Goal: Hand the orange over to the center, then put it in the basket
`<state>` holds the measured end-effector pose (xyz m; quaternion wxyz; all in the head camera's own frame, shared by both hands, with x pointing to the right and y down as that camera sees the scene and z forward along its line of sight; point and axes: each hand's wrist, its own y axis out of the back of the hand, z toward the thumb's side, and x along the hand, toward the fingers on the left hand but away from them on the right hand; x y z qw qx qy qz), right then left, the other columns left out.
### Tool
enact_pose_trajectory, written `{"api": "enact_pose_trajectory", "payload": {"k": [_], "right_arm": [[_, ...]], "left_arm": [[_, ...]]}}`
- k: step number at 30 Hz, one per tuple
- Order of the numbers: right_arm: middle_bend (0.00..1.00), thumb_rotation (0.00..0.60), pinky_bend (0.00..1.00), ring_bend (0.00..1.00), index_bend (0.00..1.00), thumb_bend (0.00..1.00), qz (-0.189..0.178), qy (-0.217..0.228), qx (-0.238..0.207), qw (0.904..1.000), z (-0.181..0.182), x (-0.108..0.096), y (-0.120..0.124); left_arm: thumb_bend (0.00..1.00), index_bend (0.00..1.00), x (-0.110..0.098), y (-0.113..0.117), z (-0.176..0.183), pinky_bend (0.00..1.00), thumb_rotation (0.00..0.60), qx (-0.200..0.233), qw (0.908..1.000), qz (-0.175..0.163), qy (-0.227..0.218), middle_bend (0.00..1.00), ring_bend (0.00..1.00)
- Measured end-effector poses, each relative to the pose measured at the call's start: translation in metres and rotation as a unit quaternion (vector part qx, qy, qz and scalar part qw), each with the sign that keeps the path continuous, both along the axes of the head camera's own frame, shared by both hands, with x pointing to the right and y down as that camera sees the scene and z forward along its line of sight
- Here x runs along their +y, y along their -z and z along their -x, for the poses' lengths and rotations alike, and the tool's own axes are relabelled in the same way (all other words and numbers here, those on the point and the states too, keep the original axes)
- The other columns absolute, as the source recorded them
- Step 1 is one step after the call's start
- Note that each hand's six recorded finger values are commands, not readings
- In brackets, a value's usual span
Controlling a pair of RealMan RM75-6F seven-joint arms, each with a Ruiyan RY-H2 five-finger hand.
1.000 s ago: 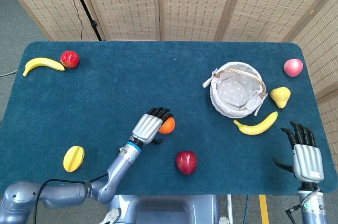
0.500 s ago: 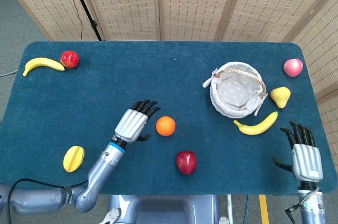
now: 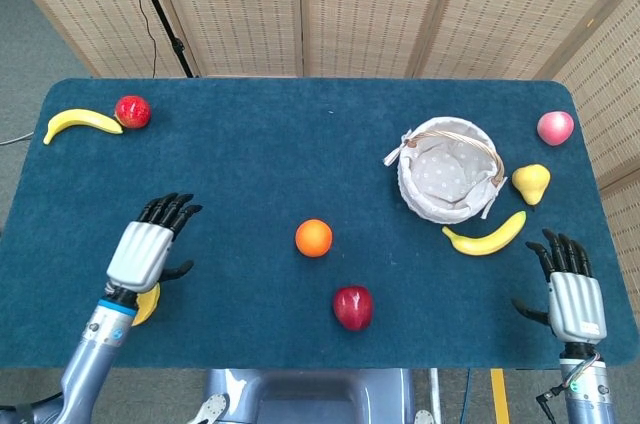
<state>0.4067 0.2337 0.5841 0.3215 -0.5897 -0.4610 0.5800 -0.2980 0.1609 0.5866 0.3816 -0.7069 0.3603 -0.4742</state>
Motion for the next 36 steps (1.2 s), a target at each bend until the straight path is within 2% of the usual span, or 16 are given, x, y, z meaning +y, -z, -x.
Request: {"api": "enact_pose_trajectory", "payload": {"k": [14,20,26,36], "right_arm": [[0.08,0.600,0.06,0.04,0.17,0.00,-0.020,0.007,-0.010,0.9997,0.006,-0.007,0.005],[0.07,0.600,0.06,0.04,0.15,0.00,-0.023,0.062,-0.037,0.9971,0.040,-0.014,0.013],[0.06,0.600,0.06,0.04,0.14,0.00,-0.011,0.124,-0.058,0.9906,0.077,-0.021,0.023],[0.06,0.600,0.06,0.04,0.14,0.00,0.036,0.213,-0.123,0.9686,0.140,-0.026,0.028]], "left_arm": [[0.15,0.21,0.047,0.010,0.078,0.15,0.600,-0.031,0.9975,0.008,0.063,0.15,0.10],[0.15,0.21,0.056,0.002,0.098,0.15,0.600,-0.039,0.9959,0.017,0.080,0.15,0.10],[0.15,0.21,0.058,-0.003,0.100,0.15,0.600,-0.036,0.9958,0.020,0.082,0.15,0.10],[0.15,0.21,0.058,-0.009,0.100,0.15,0.600,-0.035,0.9954,0.025,0.085,0.15,0.10]]}}
